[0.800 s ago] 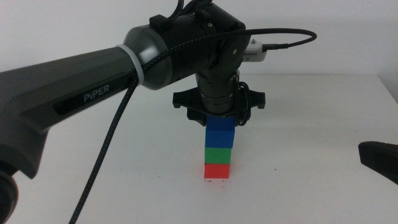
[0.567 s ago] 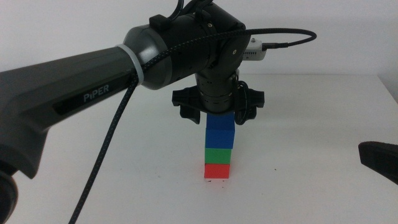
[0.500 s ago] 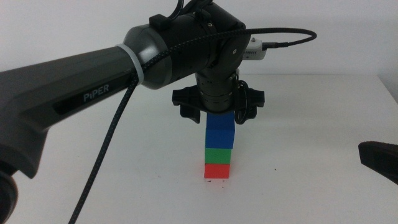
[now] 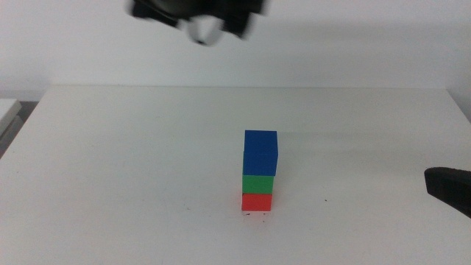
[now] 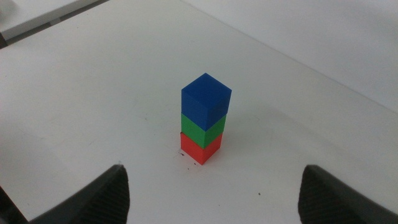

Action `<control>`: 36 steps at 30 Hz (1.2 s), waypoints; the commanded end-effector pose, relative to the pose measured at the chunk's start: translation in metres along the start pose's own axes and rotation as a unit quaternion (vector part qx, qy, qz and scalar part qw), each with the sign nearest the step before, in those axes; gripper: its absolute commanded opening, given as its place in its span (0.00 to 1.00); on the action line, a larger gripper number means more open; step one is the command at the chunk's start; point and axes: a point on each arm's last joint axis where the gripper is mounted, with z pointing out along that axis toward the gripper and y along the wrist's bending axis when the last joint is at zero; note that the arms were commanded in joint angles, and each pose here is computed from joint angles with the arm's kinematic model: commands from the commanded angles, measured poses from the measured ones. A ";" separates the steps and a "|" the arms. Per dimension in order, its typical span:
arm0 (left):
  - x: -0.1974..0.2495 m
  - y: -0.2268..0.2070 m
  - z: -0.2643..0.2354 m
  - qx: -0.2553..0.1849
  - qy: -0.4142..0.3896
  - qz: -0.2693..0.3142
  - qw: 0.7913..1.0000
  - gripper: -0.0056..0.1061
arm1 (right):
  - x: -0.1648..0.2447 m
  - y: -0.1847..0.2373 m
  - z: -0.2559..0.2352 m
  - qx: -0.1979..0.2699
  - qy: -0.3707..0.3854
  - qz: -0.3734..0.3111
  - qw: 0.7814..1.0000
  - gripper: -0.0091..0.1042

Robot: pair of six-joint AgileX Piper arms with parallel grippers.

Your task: Stack red cubes first, then green, then blue cubes in a specific spot.

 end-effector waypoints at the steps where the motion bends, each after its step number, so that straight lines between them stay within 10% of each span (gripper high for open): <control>1: 0.004 0.027 -0.024 -0.011 -0.013 0.029 0.999 0.89 | -0.001 0.000 -0.001 0.000 -0.008 -0.006 1.000 0.90; 13: 0.084 0.127 -0.099 -0.047 -0.123 0.018 0.991 0.89 | -0.001 0.000 -0.001 0.000 -0.008 -0.006 1.000 0.90; 36: 0.193 0.114 -0.156 -0.082 -0.282 -0.015 0.956 0.89 | -0.001 0.000 -0.001 0.000 -0.008 -0.006 1.000 0.90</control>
